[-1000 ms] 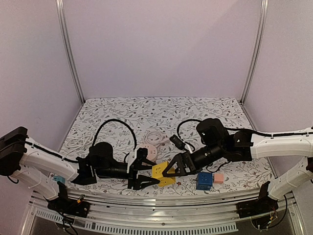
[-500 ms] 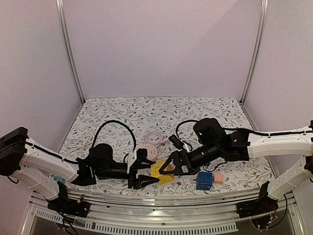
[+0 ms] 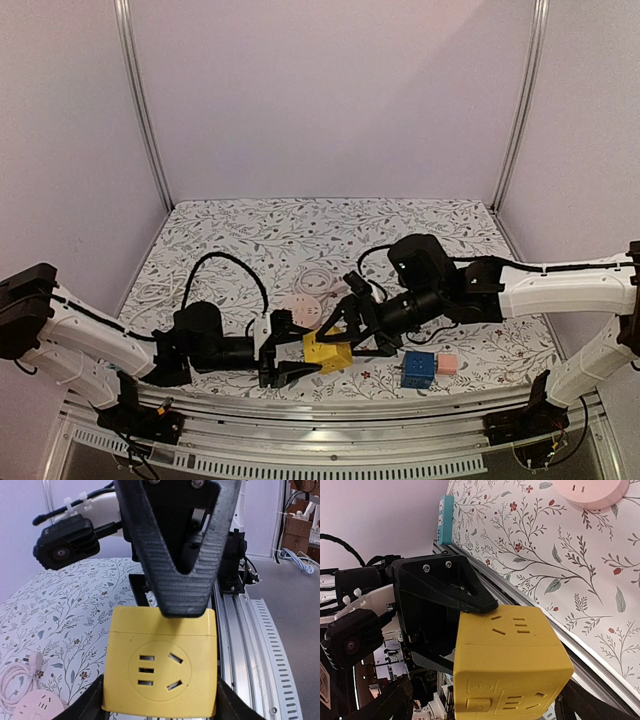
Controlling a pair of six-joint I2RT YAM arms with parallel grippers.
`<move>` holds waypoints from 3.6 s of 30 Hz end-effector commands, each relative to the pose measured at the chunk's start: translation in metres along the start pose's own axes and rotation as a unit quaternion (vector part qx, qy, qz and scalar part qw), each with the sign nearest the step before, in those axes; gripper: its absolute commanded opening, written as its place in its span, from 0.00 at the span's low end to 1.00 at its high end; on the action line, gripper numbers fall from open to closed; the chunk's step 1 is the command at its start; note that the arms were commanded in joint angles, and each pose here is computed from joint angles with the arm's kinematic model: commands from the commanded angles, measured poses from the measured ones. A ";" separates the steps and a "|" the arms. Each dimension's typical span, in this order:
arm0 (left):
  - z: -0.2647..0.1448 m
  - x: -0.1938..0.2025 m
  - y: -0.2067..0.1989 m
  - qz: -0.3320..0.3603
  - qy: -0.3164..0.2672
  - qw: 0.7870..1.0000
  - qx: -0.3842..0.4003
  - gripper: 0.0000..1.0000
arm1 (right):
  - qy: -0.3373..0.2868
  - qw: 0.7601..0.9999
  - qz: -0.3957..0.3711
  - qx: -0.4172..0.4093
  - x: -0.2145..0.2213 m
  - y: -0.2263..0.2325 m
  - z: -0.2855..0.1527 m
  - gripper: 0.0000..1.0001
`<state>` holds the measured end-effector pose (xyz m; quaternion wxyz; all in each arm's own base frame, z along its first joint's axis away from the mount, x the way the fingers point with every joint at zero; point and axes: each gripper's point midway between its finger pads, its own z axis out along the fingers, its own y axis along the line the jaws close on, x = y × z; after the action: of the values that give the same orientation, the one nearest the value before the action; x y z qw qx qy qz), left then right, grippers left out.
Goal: Insert the plug
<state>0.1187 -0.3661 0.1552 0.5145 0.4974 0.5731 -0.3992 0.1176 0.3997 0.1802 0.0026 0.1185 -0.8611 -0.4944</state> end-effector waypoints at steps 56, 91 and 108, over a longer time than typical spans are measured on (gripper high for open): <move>-0.036 -0.022 0.103 -0.084 0.002 0.943 -0.321 0.99 | -0.095 0.976 -0.035 0.193 -0.059 -0.058 -0.033 0.26; 0.021 0.151 0.235 -0.345 0.249 0.835 -0.349 0.53 | -0.120 0.972 -0.030 0.202 -0.038 -0.094 -0.061 0.26; 0.013 0.159 0.185 -0.355 0.243 0.841 -0.330 0.43 | -0.117 0.970 -0.032 0.212 -0.038 -0.095 -0.062 0.27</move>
<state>0.3388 -0.3232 0.0289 0.3519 0.1307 0.8998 -0.2223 0.1772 0.3065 0.1260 -0.1251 0.0806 -0.9409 -0.3042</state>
